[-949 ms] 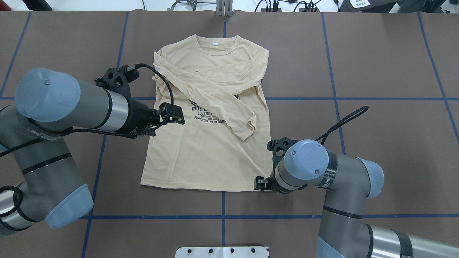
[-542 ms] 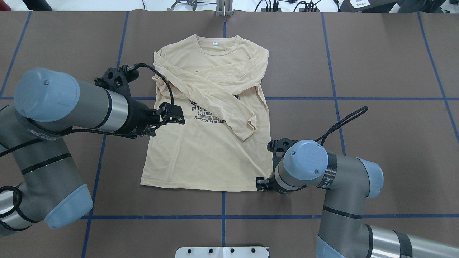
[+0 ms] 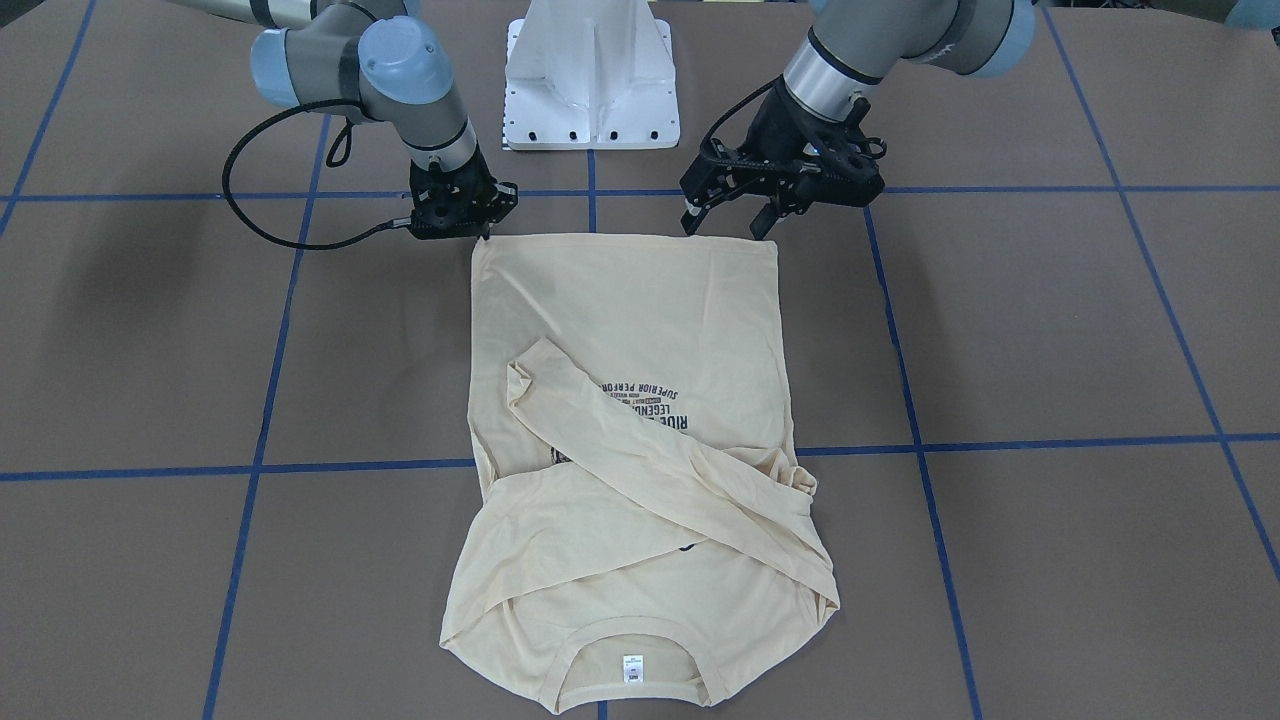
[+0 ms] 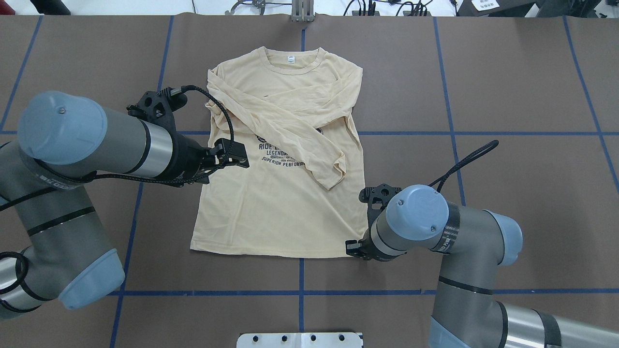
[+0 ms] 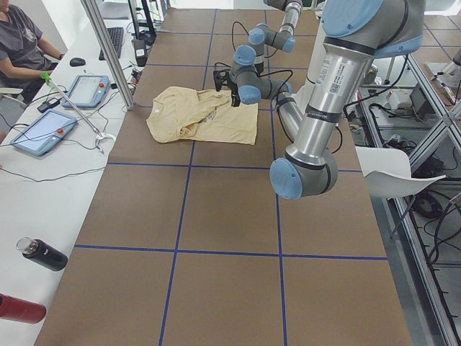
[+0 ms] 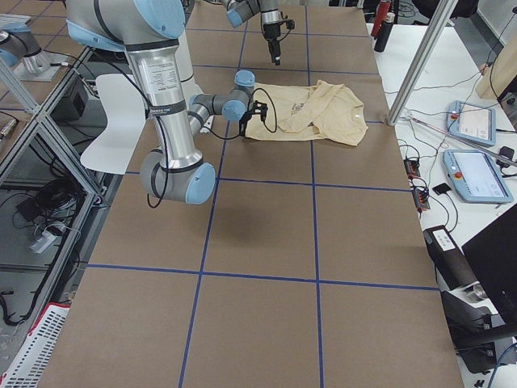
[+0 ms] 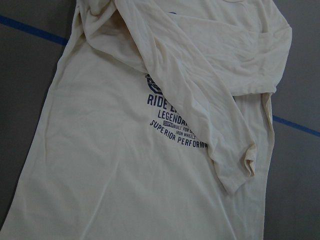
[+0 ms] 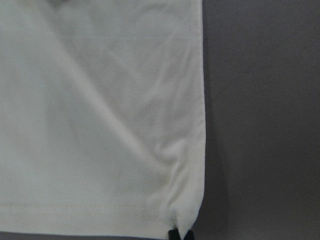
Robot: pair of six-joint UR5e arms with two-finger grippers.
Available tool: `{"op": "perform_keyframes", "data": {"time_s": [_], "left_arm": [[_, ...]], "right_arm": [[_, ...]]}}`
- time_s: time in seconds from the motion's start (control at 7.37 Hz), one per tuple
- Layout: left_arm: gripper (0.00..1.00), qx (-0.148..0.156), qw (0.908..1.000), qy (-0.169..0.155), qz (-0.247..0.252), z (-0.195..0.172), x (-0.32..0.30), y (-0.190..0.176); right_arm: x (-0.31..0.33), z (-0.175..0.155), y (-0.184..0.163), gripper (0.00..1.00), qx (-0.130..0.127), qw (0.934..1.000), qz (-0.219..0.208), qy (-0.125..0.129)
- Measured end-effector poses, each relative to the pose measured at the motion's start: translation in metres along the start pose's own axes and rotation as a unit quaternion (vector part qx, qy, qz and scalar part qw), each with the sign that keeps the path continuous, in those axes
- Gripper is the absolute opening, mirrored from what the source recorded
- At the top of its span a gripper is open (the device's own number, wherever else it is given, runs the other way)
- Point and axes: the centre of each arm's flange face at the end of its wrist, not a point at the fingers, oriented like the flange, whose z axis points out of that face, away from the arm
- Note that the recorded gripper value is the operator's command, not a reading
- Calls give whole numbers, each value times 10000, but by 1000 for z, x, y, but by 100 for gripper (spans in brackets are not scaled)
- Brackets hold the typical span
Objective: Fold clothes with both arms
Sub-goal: 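Grasp the hem corner with the right gripper while the left gripper lowers, then grasp the hem corner nearest the left gripper with the left gripper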
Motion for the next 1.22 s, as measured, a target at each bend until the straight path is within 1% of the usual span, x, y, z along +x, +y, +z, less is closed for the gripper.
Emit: {"op": "perform_keyframes", "data": {"time_s": [0.27, 0.41, 0.54, 0.81, 1.22], "left_arm": [[99, -1, 10000, -6, -1, 1, 0, 0], [99, -8, 10000, -48, -15, 4, -3, 0], [99, -60, 9998, -161, -45, 12, -13, 4], [99, -252, 9979, -596, -87, 42, -51, 30], [98, -414, 9892, -1405, -18, 92, -88, 76]], "right_arm": [[1, -8, -5, 0, 71, 10000, 22, -48], [2, -10, -9, 0, 113, 9999, 42, -53], [0, -14, -13, 0, 170, 9998, 64, -85], [-10, -29, -22, 0, 288, 9992, 170, -227], [-12, -46, -33, 0, 388, 9983, 260, -355]]}}
